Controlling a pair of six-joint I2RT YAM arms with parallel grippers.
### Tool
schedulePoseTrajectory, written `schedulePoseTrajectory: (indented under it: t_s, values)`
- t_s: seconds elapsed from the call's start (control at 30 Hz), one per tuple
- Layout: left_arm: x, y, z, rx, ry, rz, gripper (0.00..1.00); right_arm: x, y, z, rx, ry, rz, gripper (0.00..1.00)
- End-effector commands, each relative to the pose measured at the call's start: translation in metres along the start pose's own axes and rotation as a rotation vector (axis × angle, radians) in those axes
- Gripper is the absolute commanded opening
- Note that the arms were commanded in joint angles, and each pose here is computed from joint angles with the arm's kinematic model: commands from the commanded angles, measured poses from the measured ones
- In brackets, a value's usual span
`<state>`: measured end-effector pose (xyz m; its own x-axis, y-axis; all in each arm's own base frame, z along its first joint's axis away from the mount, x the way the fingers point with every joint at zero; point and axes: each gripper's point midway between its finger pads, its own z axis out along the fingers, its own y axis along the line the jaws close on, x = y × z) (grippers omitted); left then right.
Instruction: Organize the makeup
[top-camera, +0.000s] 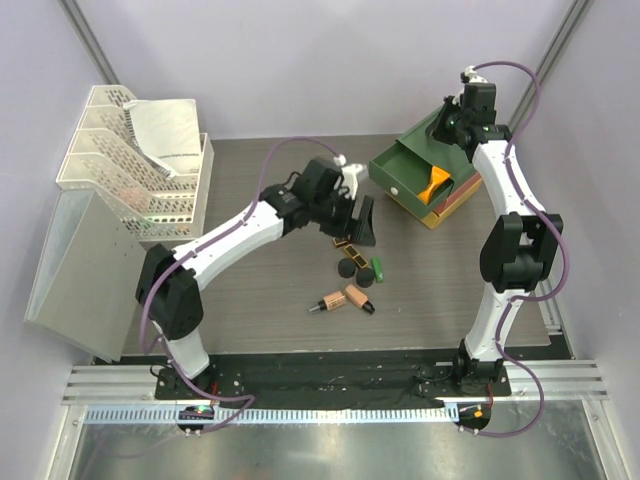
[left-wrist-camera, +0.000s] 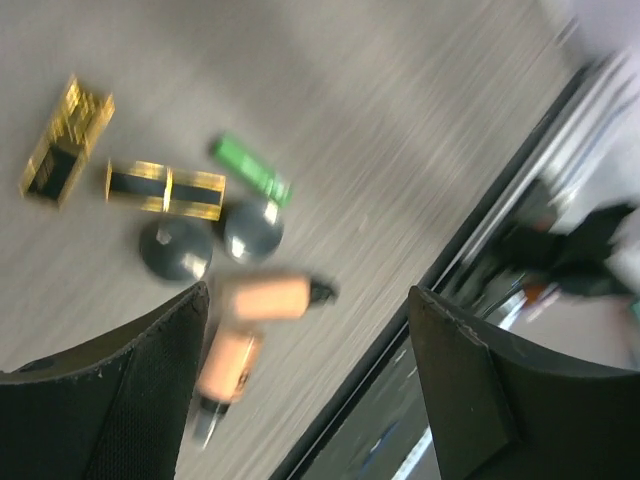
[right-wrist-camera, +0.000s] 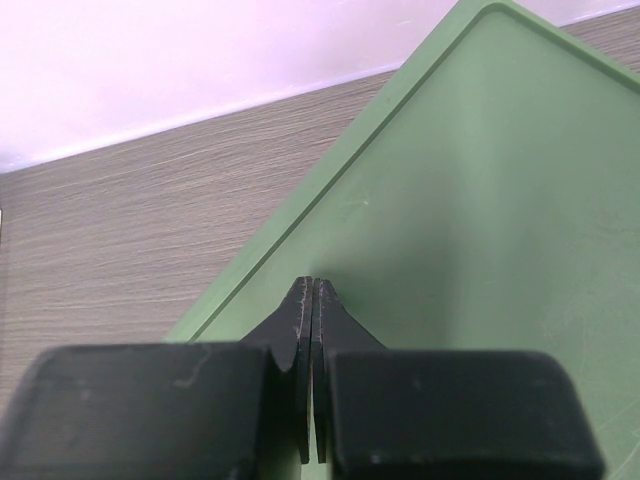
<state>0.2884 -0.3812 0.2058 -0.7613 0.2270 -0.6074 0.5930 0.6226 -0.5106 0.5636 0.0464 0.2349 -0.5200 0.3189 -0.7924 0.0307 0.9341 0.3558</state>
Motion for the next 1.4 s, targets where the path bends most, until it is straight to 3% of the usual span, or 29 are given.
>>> schedulePoseTrajectory:
  t_s: [0.0,0.27,0.67,0.8,0.87,0.93,0.97,1.07,1.1,1.23,1.37]
  values:
    - [0.07,0.028,-0.011,-0.143,0.201,0.174,0.8,0.16,-0.058,0.0,0.189,0.534,0.031,0.01]
    - [0.143,0.072,-0.011,-0.309,0.444,0.33,0.81,0.167,-0.061,-0.003,0.196,0.55,0.03,0.01]
    - [0.172,0.072,0.025,-0.229,0.508,0.317,0.8,0.166,-0.06,-0.002,0.189,0.548,0.034,0.01]
    - [0.18,0.069,0.034,-0.201,0.527,0.314,0.74,0.167,-0.06,-0.002,0.193,0.551,0.03,0.01]
    - [0.188,0.068,0.038,-0.182,0.549,0.306,0.69,0.168,-0.06,-0.002,0.194,0.552,0.031,0.01]
    - [0.194,0.067,0.042,-0.168,0.574,0.301,0.55,0.168,-0.061,-0.002,0.196,0.553,0.032,0.01]
    - [0.196,0.066,0.043,-0.166,0.579,0.307,0.4,0.169,-0.061,-0.002,0.195,0.555,0.031,0.01]
    - [0.197,0.069,0.043,-0.182,0.579,0.308,0.2,0.167,-0.061,-0.001,0.196,0.55,0.031,0.01]
    - [0.195,0.069,0.041,-0.191,0.574,0.308,0.0,0.167,-0.061,-0.001,0.195,0.55,0.03,0.01]
    - [0.172,0.064,0.03,-0.237,0.51,0.322,0.0,0.164,-0.06,-0.001,0.197,0.543,0.028,0.01]
    - [0.125,0.042,0.014,-0.25,0.367,0.332,0.0,0.163,-0.061,-0.001,0.198,0.541,0.029,0.01]
